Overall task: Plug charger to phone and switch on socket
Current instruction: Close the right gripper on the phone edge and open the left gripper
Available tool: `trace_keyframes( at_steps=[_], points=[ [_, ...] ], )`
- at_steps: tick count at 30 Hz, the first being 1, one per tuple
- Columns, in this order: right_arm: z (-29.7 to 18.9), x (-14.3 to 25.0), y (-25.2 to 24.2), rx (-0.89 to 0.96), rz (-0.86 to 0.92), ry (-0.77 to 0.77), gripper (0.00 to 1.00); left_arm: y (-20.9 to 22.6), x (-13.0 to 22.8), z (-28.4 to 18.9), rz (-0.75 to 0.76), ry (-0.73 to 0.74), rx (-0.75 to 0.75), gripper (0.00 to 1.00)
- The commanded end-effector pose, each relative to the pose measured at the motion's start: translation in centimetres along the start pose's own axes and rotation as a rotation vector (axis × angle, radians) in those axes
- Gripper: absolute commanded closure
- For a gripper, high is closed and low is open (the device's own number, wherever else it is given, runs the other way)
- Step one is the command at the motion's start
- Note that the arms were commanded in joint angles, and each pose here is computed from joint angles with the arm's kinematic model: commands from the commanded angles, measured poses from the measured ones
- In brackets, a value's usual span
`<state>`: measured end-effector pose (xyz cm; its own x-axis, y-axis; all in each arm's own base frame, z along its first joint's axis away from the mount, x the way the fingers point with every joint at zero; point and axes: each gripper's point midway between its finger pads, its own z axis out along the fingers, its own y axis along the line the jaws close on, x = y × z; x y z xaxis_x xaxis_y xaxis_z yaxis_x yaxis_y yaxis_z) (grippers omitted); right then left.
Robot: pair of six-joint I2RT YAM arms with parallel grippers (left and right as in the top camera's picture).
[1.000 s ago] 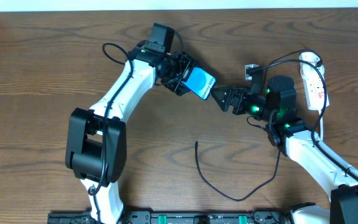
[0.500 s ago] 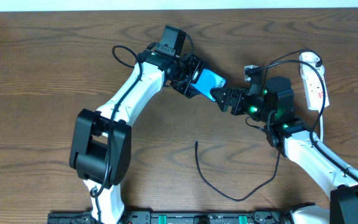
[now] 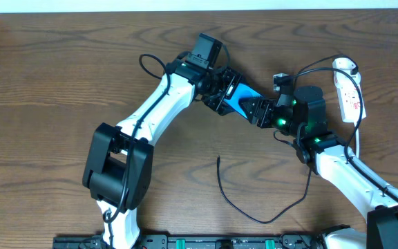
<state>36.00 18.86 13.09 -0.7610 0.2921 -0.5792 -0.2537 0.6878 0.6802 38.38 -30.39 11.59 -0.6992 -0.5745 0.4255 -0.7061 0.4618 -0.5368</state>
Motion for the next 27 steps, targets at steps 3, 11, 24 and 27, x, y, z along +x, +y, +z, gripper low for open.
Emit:
trace_keyframes(
  at_steps=[3, 11, 24, 27],
  points=[
    [0.2, -0.6, 0.3, 0.006, -0.012, -0.015, 0.53, -1.7, 1.3, -1.4, 0.017, 0.022, 0.05, 0.93],
    [0.2, -0.6, 0.3, 0.009, -0.012, -0.016, 0.68, -1.7, 2.2, -1.0, 0.031, 0.037, 0.043, 0.93],
    [0.2, -0.4, -0.3, 0.038, -0.002, -0.012, 0.75, -2.0, 3.1, -0.6, 0.058, 0.047, 0.052, 0.93],
    [0.2, -0.4, -0.3, 0.038, -0.002, -0.012, 0.79, -2.0, 3.1, -0.6, 0.058, 0.047, 0.052, 0.93]
  ],
)
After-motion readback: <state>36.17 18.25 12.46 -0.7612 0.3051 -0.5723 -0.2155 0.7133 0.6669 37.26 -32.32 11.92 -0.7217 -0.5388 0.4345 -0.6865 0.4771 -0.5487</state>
